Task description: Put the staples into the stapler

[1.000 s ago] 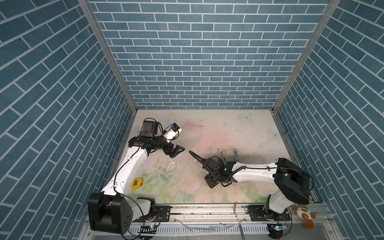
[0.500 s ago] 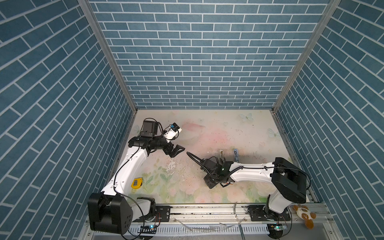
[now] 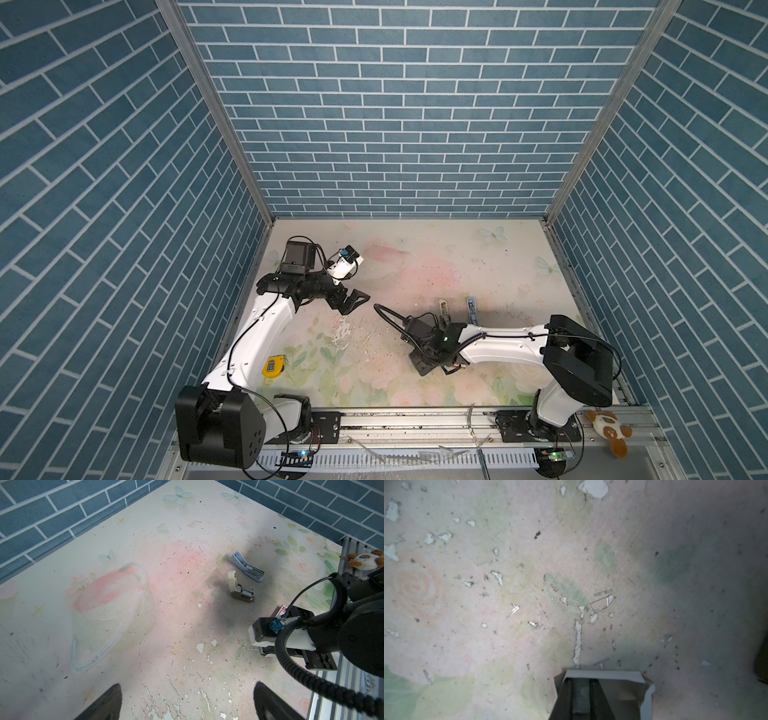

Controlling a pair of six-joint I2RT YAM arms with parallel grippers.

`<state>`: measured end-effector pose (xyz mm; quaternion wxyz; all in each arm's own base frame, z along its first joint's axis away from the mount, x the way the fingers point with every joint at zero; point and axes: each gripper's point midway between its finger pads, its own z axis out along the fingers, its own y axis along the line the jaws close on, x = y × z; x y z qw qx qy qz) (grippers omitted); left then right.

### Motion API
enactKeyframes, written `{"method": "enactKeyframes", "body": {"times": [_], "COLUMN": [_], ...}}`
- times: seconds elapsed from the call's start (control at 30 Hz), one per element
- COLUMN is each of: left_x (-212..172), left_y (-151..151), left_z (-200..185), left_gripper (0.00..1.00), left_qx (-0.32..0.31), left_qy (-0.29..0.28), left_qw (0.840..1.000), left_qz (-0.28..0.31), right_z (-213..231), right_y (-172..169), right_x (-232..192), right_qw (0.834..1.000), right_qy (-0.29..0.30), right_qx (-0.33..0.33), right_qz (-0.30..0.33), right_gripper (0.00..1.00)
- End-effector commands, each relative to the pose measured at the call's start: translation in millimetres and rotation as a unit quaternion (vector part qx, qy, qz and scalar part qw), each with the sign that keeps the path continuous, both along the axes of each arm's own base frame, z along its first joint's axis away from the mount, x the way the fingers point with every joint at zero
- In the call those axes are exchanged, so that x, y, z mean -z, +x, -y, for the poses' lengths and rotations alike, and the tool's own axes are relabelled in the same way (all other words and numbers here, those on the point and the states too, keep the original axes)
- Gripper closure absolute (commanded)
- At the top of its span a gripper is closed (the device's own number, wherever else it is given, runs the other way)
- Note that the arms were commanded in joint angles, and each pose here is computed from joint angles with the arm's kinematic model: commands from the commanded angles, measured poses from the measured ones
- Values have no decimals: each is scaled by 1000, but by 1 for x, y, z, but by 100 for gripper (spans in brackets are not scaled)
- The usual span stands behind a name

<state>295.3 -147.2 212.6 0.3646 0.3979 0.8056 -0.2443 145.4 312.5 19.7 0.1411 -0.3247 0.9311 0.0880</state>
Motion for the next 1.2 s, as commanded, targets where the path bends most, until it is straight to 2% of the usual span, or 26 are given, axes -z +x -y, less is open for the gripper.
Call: {"method": "enactKeyframes", "body": {"times": [0.0, 0.13, 0.57, 0.93, 1.17], "left_x": [3, 4, 3, 0, -1], "left_y": [-4, -4, -4, -4, -5], "left_z": [3, 3, 3, 3, 4], "left_gripper": [0, 0, 0, 1, 0], "left_qx": [6, 5, 5, 5, 5], "left_qy": [-7, -7, -9, -10, -11], "left_qw": [1000, 1000, 1000, 1000, 1000], "left_qz": [-9, -10, -10, -6, -5], "right_z": [16, 20, 24, 11, 4], "right_y": [-1, -2, -2, 15, 22], "right_x": [12, 16, 24, -21, -33], "right_qw": [999, 999, 998, 998, 997], "right_qy": [-36, -43, -50, -7, 6], "right_qx": [19, 24, 32, 32, 33], "right_qz": [0, 0, -4, 51, 66], "right_gripper": [83, 82, 90, 93, 92]}}
